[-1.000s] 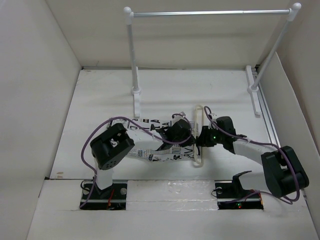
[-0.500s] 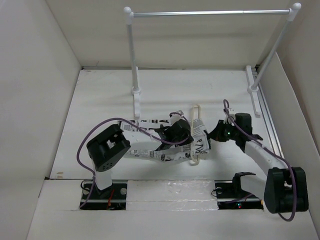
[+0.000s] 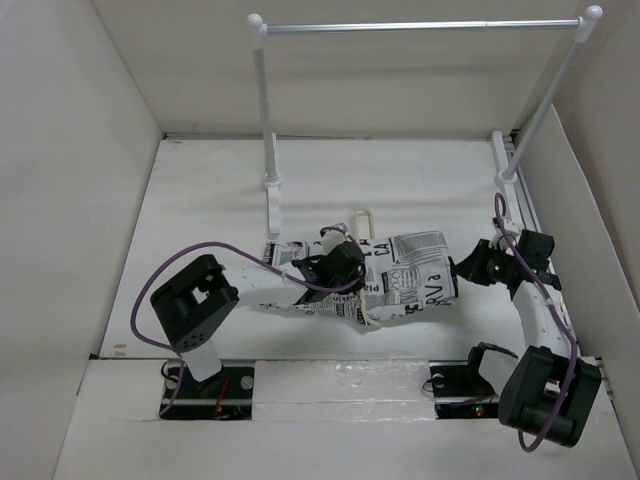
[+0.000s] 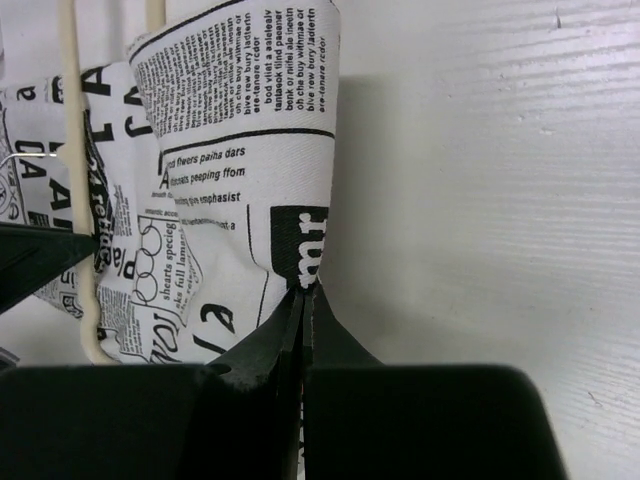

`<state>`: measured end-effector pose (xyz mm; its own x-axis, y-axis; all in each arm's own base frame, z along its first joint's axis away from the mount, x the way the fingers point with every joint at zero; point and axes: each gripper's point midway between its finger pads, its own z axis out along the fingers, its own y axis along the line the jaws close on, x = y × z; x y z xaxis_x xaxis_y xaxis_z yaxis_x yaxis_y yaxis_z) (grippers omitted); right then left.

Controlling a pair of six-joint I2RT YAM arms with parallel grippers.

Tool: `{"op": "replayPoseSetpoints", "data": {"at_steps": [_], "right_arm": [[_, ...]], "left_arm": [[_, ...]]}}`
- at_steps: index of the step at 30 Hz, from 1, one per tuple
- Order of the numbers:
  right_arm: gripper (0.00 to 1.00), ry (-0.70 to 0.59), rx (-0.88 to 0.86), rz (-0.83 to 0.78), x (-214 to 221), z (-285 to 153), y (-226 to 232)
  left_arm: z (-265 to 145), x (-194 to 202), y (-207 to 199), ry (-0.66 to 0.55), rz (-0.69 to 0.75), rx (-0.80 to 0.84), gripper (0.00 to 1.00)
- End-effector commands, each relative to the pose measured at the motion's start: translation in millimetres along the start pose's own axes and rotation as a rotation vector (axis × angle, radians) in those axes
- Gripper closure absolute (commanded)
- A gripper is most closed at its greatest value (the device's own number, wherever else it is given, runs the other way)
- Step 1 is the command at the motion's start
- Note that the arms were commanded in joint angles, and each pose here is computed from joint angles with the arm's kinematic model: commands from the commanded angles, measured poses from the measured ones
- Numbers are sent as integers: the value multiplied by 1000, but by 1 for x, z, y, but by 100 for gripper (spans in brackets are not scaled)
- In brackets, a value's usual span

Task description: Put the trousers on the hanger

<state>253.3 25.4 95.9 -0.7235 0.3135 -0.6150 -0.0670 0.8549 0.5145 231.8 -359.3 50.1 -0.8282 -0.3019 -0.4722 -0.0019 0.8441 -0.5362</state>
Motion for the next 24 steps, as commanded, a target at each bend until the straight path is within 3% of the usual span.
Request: {"op": "replayPoseSetpoints", "data": {"at_steps": [1, 13, 24], "right_arm": [[100, -48, 10, -72, -18, -6, -9], [100, -113, -34, 40, -54, 7, -16], [100, -171, -68, 49, -95, 15, -7]], "left_arm": [[-12, -11, 30, -38, 62, -105, 100], [-19, 15, 33, 36, 233, -156, 100], [-35, 40, 28, 148, 245, -133, 100]]}}
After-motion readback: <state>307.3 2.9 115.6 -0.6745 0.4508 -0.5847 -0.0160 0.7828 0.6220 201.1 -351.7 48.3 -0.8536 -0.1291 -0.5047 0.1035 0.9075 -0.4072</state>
